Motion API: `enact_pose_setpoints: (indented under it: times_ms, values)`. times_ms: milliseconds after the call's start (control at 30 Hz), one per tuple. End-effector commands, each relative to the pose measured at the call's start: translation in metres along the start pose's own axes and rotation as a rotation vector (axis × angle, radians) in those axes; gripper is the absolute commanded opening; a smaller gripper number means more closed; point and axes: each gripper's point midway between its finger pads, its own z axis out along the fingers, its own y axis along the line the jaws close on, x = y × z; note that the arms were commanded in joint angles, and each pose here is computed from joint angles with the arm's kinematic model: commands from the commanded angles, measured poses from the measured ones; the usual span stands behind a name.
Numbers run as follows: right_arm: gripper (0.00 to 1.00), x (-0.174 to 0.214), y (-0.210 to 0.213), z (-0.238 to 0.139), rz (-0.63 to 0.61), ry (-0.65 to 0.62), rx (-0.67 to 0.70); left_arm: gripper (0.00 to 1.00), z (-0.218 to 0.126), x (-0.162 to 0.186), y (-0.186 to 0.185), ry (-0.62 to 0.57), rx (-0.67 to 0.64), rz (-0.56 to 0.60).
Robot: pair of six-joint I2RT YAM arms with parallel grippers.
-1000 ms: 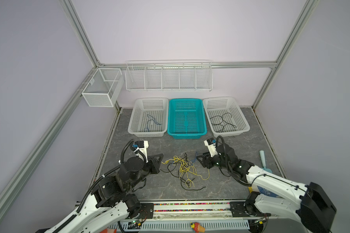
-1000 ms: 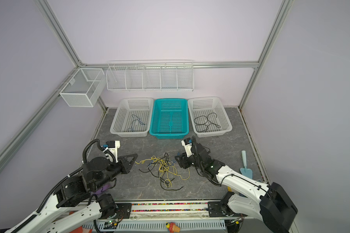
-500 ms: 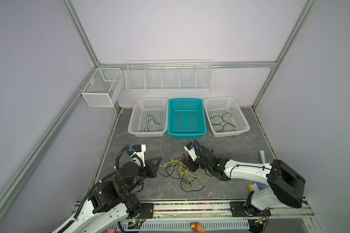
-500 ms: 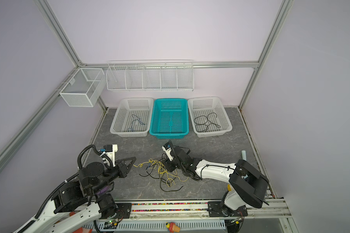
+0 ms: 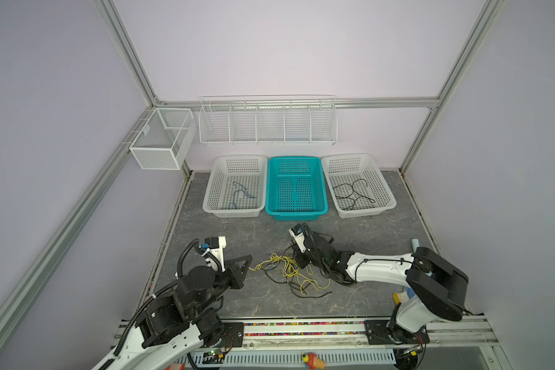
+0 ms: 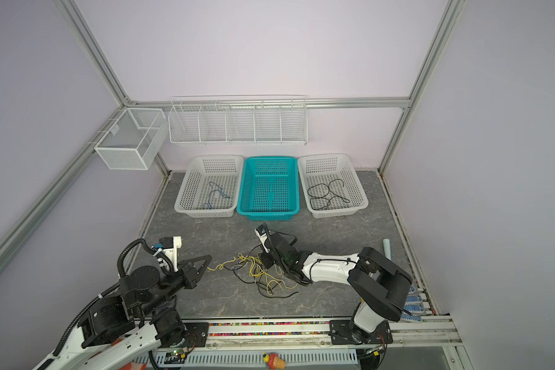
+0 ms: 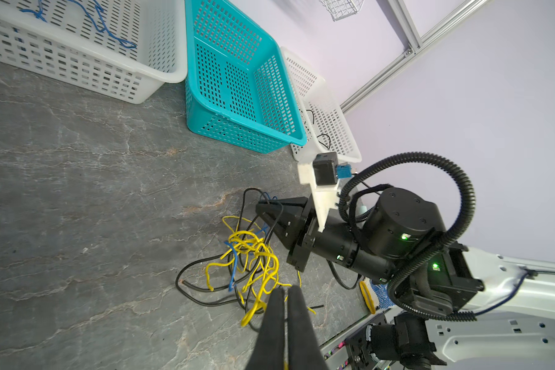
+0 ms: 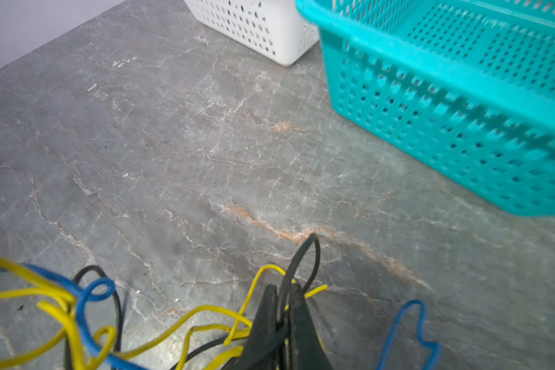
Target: Untangle the cables
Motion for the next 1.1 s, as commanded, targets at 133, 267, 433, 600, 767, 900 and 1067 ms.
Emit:
enact_pose_setpoints:
  times_ms: [133,267,433,600,767,900,1067]
  values:
    - [0.06,-0.078,-0.018,-0.071,0.014,-0.153,0.09,0.0,0.005,0.025,0.05,0.029,-0.169,-0.052]
    - [0.07,-0.113,-0.013,-0.111,0.05,-0.216,0.039,0.0,0.017,0.039,0.064,0.063,-0.221,-0.055]
    - [0.06,-0.146,0.001,-0.157,0.081,-0.249,-0.06,0.0,0.033,0.056,0.077,0.112,-0.279,-0.041]
    - [0.06,-0.177,0.012,-0.207,0.102,-0.339,-0.167,0.0,0.043,0.066,0.087,0.135,-0.312,-0.032]
    - [0.06,-0.201,0.017,-0.251,0.102,-0.406,-0.223,0.0,0.047,0.074,0.096,0.144,-0.33,-0.041]
    - [0.06,-0.219,0.019,-0.282,0.097,-0.463,-0.256,0.0,0.05,0.081,0.105,0.151,-0.349,-0.044]
    - [0.06,-0.243,0.017,-0.32,0.102,-0.531,-0.276,0.0,0.053,0.09,0.117,0.17,-0.387,-0.041]
